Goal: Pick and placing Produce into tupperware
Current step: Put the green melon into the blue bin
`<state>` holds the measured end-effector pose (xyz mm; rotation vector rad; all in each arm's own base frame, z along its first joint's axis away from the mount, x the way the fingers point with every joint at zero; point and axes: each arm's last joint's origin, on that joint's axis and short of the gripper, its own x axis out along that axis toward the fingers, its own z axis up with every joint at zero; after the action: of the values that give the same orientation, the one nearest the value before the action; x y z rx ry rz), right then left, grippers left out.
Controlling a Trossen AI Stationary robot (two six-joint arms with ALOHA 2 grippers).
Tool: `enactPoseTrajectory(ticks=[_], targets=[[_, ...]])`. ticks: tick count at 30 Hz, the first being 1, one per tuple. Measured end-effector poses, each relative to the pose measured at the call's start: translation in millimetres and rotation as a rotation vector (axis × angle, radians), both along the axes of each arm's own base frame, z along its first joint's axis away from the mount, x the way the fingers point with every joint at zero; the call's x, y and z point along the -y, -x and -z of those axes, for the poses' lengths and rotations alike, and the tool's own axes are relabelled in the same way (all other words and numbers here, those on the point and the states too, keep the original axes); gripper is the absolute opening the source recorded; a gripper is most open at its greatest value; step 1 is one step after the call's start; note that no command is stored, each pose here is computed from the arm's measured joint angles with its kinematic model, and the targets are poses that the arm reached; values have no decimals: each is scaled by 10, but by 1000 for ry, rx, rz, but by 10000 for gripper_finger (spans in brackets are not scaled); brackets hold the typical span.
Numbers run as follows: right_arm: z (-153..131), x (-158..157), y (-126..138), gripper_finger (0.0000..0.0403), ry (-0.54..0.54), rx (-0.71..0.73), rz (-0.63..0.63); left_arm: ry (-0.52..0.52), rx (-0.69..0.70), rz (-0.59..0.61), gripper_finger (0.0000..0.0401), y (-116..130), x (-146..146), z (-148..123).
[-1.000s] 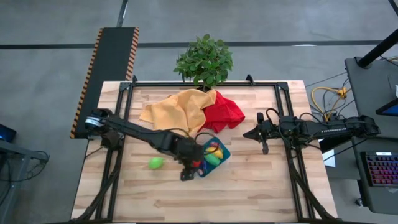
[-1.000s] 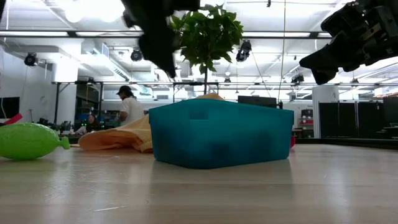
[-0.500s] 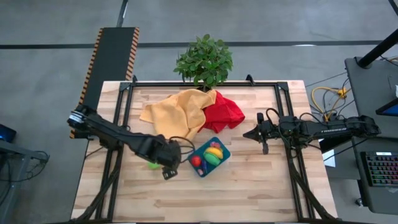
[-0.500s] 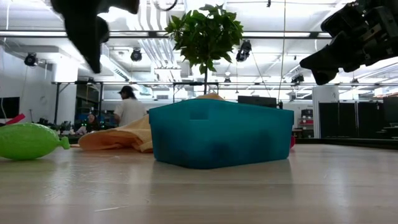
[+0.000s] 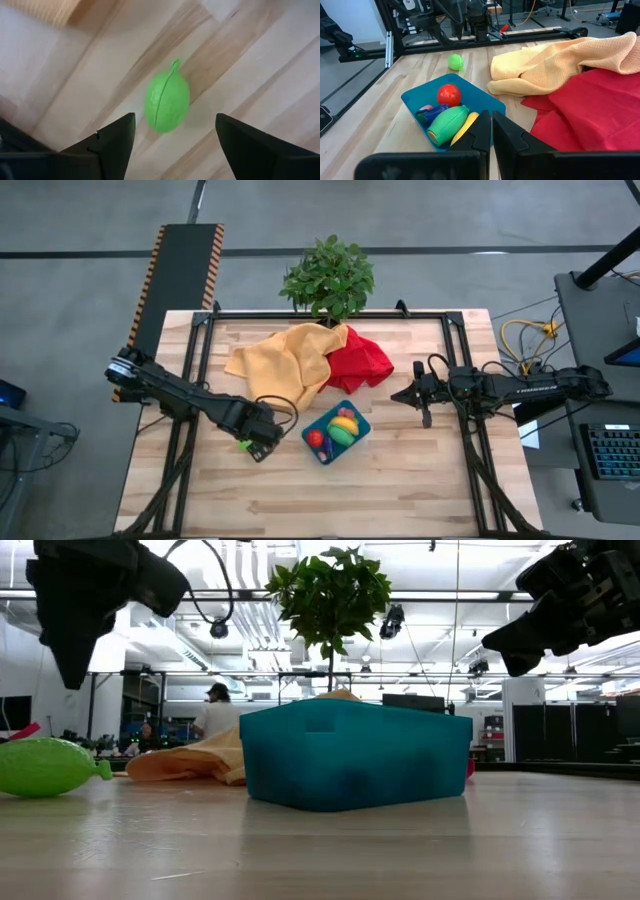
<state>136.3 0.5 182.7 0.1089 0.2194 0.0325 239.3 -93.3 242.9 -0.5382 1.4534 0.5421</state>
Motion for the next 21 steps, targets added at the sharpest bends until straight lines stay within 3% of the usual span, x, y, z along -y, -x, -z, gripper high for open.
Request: enactPoseTrajectory(ticks=[9,21], targets=[[-1,0,0,9,5,1,-1,22,-62,18,310,-39,27,100],[0,0,0,9,6,0,-1,-12,-153,83,314,-145,66,339]])
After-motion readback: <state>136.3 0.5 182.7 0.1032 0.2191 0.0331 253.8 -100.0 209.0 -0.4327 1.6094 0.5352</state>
